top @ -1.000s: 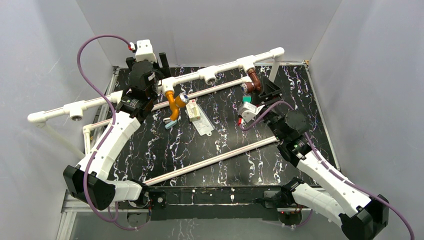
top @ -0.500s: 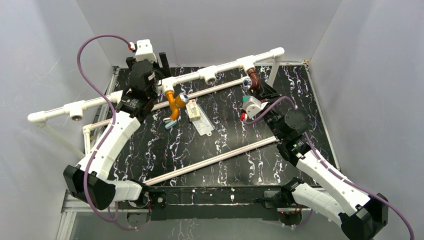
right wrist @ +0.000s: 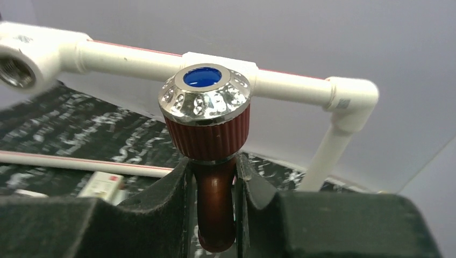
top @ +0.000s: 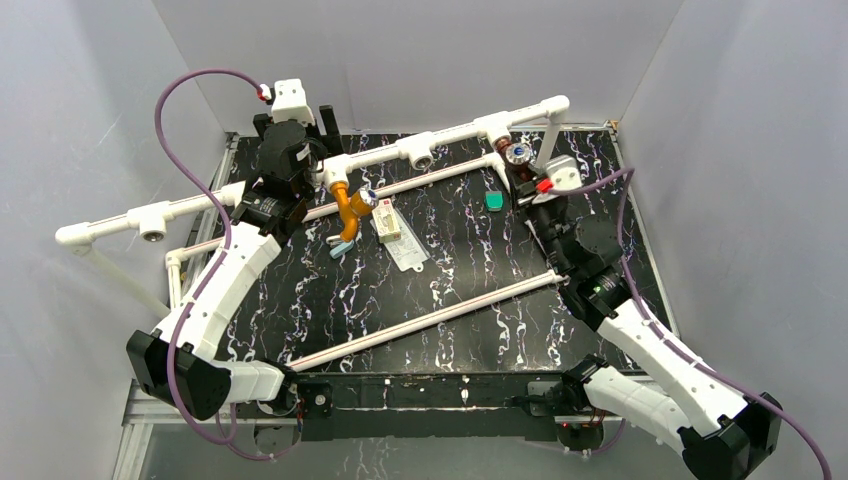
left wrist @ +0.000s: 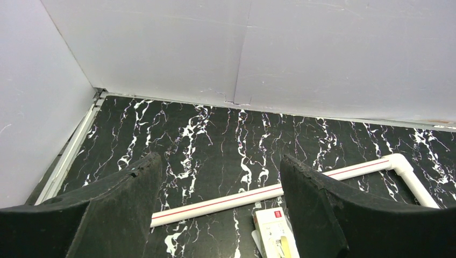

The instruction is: Install the water faucets

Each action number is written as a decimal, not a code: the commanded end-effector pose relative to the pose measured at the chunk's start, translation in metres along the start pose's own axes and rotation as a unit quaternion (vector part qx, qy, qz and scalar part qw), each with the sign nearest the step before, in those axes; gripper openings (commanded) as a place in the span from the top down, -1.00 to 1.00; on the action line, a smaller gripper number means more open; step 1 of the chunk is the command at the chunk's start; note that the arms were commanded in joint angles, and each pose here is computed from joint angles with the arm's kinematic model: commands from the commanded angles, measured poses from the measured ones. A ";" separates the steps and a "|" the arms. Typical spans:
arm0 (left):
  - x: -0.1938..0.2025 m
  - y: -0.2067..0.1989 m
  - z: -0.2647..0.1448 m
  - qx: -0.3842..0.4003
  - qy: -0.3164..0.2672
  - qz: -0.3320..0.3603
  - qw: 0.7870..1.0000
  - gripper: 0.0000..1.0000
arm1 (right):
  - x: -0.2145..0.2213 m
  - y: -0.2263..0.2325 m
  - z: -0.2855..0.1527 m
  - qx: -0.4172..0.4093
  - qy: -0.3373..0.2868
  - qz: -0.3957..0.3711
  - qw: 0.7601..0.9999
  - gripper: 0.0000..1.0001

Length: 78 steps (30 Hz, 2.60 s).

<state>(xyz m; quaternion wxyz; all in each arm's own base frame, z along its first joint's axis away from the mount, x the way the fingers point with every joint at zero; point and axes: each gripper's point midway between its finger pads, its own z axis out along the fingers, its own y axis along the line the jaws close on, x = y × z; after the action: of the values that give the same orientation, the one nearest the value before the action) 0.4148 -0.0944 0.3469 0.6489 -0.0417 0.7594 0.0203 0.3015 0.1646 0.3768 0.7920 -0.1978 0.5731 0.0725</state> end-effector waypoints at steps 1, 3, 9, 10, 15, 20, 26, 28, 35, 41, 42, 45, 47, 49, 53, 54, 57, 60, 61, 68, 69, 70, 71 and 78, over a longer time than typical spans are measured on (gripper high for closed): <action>0.148 0.002 -0.012 0.010 0.224 0.114 0.968 -0.56 | -0.065 -0.013 -0.001 0.041 -0.065 0.241 0.968 0.97; 0.148 0.002 -0.012 0.011 0.224 0.114 0.968 -0.56 | -0.064 -0.011 -0.001 0.045 -0.062 0.304 0.950 0.97; 0.148 0.002 -0.012 0.011 0.224 0.114 0.968 -0.56 | -0.048 -0.004 -0.003 0.070 -0.055 0.486 0.870 0.97; 0.148 0.001 -0.013 0.011 0.225 0.114 0.968 -0.56 | -0.045 -0.004 -0.004 0.077 -0.055 0.523 0.847 0.97; 0.149 0.002 -0.012 0.011 0.226 0.115 0.967 -0.56 | -0.035 0.000 -0.003 0.094 -0.048 0.639 0.762 0.97; 0.150 0.002 -0.012 0.010 0.227 0.116 0.967 -0.56 | -0.031 0.000 0.001 0.122 -0.032 0.719 0.683 0.97; 0.151 0.001 -0.012 0.011 0.228 0.116 0.967 -0.56 | -0.023 0.003 0.004 0.153 -0.002 0.791 0.592 0.97; 0.151 0.001 -0.012 0.012 0.229 0.116 0.966 -0.56 | -0.022 0.010 0.006 0.143 0.006 0.809 0.569 0.97; 0.150 0.002 -0.012 0.010 0.227 0.117 0.967 -0.56 | -0.032 0.020 0.008 0.105 0.009 0.844 0.526 0.97; 0.149 0.002 -0.013 0.010 0.227 0.117 0.967 -0.56 | -0.039 0.021 0.005 0.097 0.012 0.848 0.521 0.97; 0.148 0.002 -0.012 0.010 0.226 0.117 0.967 -0.56 | -0.037 0.021 0.005 0.099 0.017 0.847 0.522 0.93; 0.148 0.002 -0.012 0.009 0.226 0.117 0.967 -0.57 | -0.032 0.023 0.002 0.104 0.022 0.846 0.523 0.75; 0.149 0.002 -0.013 0.010 0.228 0.118 0.967 -0.57 | -0.028 0.023 -0.001 0.106 0.024 0.845 0.524 0.58; 0.149 0.003 -0.013 0.009 0.227 0.118 0.967 -0.57 | -0.026 0.024 -0.002 0.107 0.027 0.844 0.524 0.34; 0.150 0.002 -0.012 0.009 0.229 0.118 0.966 -0.57 | -0.020 0.024 -0.008 0.120 0.039 0.838 0.531 0.02; 0.150 0.002 -0.012 0.009 0.228 0.118 0.966 -0.57 | -0.018 0.024 -0.009 0.122 0.042 0.837 0.532 -0.03; 0.150 0.002 -0.012 0.008 0.228 0.117 0.966 -0.57 | -0.016 0.025 -0.013 0.124 0.048 0.833 0.537 -0.16; 0.150 0.003 -0.012 0.008 0.229 0.118 0.966 -0.57 | -0.012 0.025 -0.017 0.130 0.057 0.826 0.545 -0.25; 0.150 0.002 -0.012 0.009 0.229 0.118 0.966 -0.57 | -0.012 0.025 -0.019 0.132 0.059 0.824 0.547 -0.28; 0.151 0.002 -0.012 0.008 0.230 0.119 0.966 -0.57 | -0.014 0.018 -0.035 0.139 0.065 0.788 0.597 -0.37; 0.152 0.002 -0.011 0.008 0.231 0.119 0.966 -0.57 | -0.014 0.016 -0.038 0.139 0.067 0.779 0.608 -0.37; 0.152 0.002 -0.011 0.008 0.232 0.119 0.965 -0.57 | -0.015 0.015 -0.040 0.138 0.067 0.768 0.622 -0.38; 0.153 0.002 -0.011 0.008 0.232 0.119 0.965 -0.57 | -0.017 0.013 -0.043 0.136 0.066 0.751 0.643 -0.38; 0.154 0.001 -0.011 0.010 0.234 0.119 0.965 -0.57 | -0.030 -0.002 -0.066 0.113 0.052 0.641 0.758 -0.42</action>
<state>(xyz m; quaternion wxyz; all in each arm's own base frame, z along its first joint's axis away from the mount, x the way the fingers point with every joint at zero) 0.4166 -0.0940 0.3462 0.6480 -0.0429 0.7602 0.0204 0.2464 0.1581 0.3642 0.4630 0.3759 0.6046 0.5280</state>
